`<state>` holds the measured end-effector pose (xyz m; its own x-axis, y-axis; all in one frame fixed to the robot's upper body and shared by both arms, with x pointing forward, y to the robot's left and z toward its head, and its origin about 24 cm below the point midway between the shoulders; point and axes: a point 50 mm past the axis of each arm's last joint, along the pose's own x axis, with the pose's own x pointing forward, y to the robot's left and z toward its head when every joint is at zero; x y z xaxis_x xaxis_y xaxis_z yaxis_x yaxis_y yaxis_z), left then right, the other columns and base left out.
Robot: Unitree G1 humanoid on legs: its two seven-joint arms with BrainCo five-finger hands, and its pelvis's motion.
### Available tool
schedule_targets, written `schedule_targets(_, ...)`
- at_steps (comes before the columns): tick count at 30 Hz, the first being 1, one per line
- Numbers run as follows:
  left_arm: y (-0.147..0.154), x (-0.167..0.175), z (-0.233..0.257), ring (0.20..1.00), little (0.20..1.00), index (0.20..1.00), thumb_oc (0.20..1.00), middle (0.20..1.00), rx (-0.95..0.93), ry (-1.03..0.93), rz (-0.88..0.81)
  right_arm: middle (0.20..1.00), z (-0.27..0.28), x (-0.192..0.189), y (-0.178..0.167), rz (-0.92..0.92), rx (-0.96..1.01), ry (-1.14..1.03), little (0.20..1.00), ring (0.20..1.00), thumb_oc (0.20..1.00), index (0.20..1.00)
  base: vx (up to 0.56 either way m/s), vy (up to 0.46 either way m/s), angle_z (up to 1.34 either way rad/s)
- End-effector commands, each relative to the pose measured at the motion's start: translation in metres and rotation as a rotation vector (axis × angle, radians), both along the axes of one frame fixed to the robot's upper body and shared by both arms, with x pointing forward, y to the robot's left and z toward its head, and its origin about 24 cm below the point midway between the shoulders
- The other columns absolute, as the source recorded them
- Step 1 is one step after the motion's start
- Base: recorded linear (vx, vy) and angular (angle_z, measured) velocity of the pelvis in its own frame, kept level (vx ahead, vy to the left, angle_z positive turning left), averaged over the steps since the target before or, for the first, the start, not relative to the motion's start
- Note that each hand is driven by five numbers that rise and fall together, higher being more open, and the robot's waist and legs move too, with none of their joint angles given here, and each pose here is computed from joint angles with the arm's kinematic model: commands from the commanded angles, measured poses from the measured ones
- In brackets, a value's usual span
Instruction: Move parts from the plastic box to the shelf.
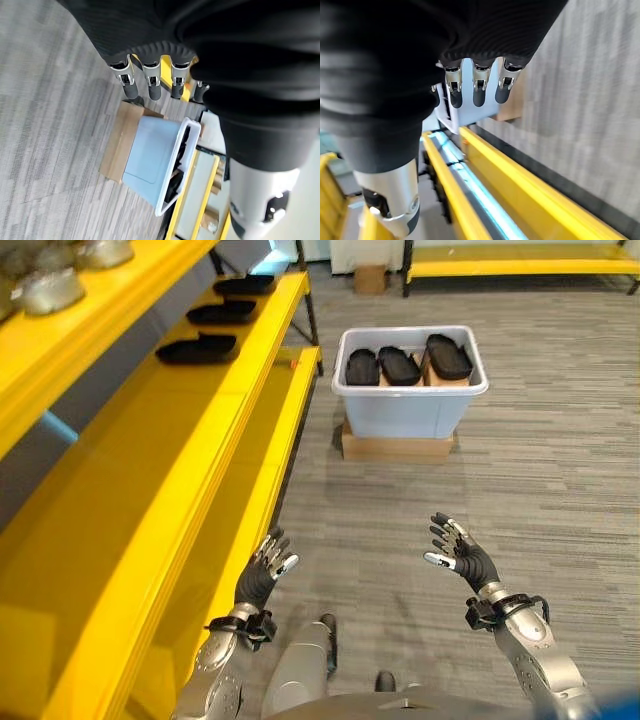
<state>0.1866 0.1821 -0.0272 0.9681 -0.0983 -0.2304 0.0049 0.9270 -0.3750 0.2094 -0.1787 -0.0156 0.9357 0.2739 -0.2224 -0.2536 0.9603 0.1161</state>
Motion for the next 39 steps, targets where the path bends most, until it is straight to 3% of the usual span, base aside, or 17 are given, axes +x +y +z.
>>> schedule_targets(1,0.005,0.012,0.026,1.000,1.000,1.000,1.000,1.000,0.060,-0.146,-0.037,1.000,0.009,-0.004,0.001,0.001,0.011,-0.071,1.000,1.000,1.000,1.000,0.38,0.005,-0.65)
schedule_targets(16,0.017,0.017,0.034,1.000,1.000,1.000,1.000,1.000,0.131,-0.165,-0.012,1.000,0.003,-0.007,0.023,0.042,0.066,-0.049,1.000,1.000,1.000,1.000,0.26,0.073,-0.21)
schedule_targets(39,0.001,0.015,0.025,1.000,1.000,1.000,1.000,1.000,0.028,-0.131,-0.049,1.000,0.006,-0.013,-0.010,-0.044,0.028,-0.041,1.000,1.000,1.000,1.000,0.26,-0.182,0.33)
